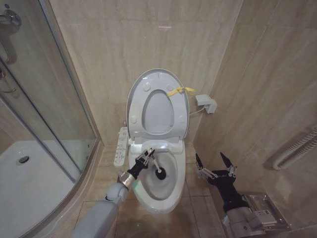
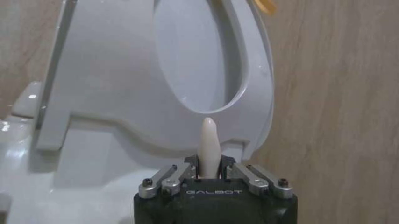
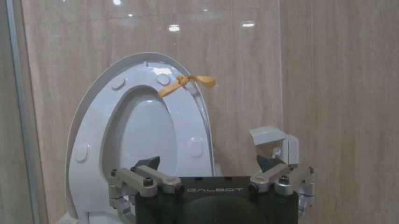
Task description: Open the toilet lid, clean the toilet bowl with a toilet brush, close the toilet lid, and flush.
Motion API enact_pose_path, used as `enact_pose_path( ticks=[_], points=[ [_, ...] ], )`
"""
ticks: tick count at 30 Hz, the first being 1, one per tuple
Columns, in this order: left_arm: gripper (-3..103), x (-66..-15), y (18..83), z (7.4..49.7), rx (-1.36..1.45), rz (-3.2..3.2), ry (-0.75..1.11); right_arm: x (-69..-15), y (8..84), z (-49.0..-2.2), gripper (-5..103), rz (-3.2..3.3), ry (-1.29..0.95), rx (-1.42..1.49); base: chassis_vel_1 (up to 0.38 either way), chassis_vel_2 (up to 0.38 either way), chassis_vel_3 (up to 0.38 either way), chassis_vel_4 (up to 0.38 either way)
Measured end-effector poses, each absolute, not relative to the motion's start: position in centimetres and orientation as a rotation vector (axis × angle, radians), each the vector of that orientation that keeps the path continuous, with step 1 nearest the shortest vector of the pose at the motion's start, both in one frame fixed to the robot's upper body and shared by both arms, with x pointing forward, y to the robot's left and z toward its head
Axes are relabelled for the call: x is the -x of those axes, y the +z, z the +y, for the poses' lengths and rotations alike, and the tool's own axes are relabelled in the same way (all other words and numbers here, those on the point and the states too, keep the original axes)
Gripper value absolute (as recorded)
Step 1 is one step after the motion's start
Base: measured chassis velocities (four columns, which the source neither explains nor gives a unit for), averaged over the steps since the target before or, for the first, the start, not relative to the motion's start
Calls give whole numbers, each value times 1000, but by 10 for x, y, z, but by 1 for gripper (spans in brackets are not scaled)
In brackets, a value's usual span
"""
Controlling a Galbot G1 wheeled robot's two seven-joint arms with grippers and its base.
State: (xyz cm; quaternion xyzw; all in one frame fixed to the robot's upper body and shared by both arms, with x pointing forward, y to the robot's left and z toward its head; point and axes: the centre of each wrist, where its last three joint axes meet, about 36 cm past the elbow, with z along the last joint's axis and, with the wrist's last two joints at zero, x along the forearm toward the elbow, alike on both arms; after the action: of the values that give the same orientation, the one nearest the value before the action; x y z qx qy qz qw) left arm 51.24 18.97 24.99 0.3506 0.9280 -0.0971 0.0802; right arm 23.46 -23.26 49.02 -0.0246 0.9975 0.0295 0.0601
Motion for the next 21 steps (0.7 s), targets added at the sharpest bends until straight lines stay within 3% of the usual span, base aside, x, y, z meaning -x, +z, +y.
enact_pose_path(
  ticks=[10,21],
  points=[
    [21,-525,242,184,-1093,2747,-110,-235,490,-233,100,3019,89,74,0,0,0,0],
    [21,-524,281,153,-1098,2670,-221,-235,490,-233,100,3019,89,74,0,0,0,0]
  ],
)
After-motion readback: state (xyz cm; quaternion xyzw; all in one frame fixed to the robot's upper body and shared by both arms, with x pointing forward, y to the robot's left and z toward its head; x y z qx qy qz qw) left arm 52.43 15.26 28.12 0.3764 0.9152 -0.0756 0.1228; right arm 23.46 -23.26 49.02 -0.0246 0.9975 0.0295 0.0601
